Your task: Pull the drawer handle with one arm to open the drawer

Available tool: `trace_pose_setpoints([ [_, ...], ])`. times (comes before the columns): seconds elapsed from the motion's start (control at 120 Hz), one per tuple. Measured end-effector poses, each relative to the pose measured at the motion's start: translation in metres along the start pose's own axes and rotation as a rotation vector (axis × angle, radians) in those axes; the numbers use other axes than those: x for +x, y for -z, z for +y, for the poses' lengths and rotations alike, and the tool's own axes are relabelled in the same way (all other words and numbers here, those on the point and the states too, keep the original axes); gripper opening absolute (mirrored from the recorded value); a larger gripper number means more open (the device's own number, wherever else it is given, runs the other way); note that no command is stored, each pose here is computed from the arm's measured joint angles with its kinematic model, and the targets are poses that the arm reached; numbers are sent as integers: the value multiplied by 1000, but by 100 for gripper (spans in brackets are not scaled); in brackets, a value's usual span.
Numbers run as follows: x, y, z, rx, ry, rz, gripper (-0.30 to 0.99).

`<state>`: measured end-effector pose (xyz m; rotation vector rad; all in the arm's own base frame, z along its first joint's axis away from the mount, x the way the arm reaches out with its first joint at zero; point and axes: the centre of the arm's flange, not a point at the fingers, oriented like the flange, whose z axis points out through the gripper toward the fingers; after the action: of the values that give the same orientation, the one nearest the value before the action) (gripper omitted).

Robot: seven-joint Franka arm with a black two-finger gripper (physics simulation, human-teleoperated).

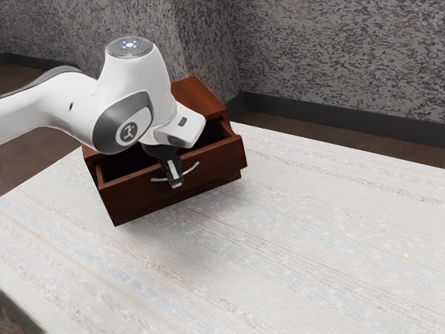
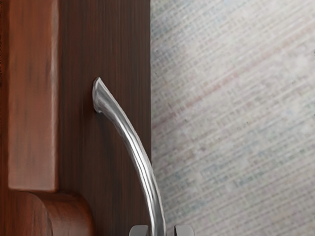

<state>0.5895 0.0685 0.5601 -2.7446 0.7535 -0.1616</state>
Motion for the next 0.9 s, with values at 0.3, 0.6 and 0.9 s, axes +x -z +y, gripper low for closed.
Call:
trace_pose_setpoints([
  [0.3, -5, 13, 16, -3, -7, 15, 1],
  [0.6, -4, 29, 35, 2, -22, 35, 2],
  [0.9, -67, 179, 55, 92, 17, 168, 21],
])
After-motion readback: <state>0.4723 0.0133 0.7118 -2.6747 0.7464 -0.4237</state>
